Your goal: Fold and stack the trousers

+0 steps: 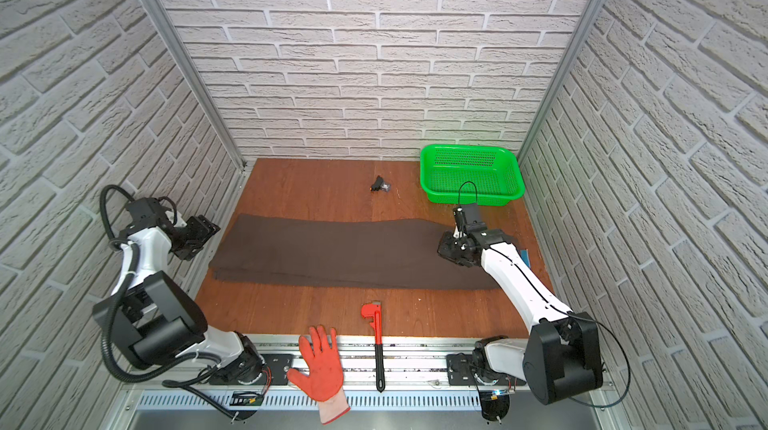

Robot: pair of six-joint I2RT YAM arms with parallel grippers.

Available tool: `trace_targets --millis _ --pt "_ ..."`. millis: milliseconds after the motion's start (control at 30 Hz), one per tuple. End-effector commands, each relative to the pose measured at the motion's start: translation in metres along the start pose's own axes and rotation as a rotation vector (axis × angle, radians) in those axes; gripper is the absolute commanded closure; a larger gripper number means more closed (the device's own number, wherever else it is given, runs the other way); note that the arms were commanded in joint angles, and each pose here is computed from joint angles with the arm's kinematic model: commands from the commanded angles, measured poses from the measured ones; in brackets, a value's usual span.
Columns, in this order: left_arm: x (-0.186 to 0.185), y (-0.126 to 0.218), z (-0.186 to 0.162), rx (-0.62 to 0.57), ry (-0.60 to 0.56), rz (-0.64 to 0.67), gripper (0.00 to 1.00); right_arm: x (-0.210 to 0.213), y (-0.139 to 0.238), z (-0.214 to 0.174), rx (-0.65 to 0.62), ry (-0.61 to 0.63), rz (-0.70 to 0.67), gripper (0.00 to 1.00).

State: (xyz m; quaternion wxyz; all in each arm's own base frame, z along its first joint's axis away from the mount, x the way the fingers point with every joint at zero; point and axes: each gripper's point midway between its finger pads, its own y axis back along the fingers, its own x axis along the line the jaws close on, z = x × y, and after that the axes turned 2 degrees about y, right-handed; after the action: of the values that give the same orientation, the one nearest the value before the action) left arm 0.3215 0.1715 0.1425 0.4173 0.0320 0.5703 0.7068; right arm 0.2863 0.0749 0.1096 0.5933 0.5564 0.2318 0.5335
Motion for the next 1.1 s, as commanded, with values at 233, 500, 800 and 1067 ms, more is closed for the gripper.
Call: trace_targets --millis 233,500,800,1067 --pt "0.041 -0.05 -0.015 0.083 0.099 -0.036 0.33 0.031 -0.043 -0.007 0.03 0.056 -0.031 0.69" --pt "0.068 -0.062 -0.016 0.137 0.131 0.038 0.44 0.049 -0.053 -0.014 0.041 0.088 -0.029 0.7" --pt "0.084 -0.069 -0.018 0.151 0.132 0.09 0.39 0.059 -0.051 -0.015 0.034 0.106 -0.024 0.7" --pt "0.082 -0.085 -0.027 0.196 0.144 0.066 0.46 0.057 -0.048 -0.017 0.03 0.105 -0.028 0.71"
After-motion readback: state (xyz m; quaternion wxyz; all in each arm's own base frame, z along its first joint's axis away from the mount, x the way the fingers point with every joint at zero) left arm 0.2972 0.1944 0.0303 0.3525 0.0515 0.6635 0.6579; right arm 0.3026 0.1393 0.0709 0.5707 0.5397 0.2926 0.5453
